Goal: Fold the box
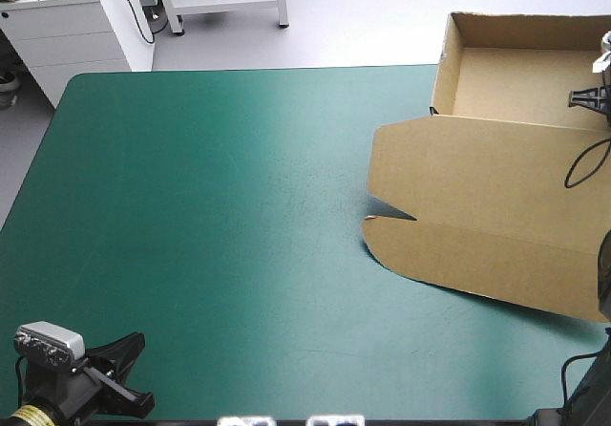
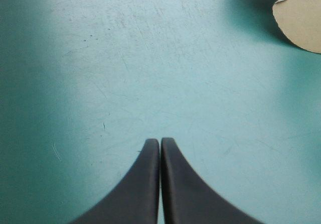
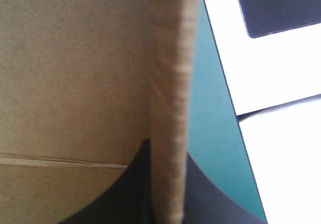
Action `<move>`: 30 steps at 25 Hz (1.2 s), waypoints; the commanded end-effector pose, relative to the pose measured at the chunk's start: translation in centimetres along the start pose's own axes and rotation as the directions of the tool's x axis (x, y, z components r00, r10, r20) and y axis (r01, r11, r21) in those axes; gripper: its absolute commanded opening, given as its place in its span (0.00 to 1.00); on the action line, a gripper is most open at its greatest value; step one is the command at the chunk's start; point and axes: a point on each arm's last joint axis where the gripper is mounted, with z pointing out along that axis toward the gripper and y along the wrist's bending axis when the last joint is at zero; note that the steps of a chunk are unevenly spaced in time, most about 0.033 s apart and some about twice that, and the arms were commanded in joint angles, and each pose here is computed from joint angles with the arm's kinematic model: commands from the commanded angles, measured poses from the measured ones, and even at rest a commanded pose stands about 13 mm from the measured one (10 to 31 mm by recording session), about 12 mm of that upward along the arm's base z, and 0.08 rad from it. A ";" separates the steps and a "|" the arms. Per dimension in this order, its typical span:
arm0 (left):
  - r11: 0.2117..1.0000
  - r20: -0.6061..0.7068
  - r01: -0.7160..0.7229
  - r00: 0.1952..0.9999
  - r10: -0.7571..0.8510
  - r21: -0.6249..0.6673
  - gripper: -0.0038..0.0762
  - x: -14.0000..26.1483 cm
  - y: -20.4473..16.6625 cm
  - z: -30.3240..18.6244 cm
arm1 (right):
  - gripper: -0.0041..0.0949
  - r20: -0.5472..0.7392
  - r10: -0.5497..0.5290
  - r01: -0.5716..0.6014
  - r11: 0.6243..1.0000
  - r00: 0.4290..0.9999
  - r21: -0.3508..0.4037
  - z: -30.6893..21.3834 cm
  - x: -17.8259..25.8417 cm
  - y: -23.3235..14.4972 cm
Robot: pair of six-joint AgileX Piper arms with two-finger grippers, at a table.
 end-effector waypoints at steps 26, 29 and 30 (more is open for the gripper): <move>1.000 0.077 0.015 0.997 -0.017 0.024 0.04 -1.2 -0.3 -0.3 | 0.77 0.262 0.204 -0.064 0.885 0.943 -0.460 -13.1 1.8 -0.3; 1.000 0.079 0.015 0.997 -0.017 0.024 0.04 -1.3 -0.3 -0.3 | 0.71 0.335 0.149 0.034 0.875 0.930 -0.484 -16.8 2.6 2.4; 1.000 0.079 0.015 0.997 -0.017 0.024 0.04 -1.3 -0.3 -0.3 | 0.68 0.356 0.120 0.074 0.870 0.927 -0.487 -17.8 2.9 3.5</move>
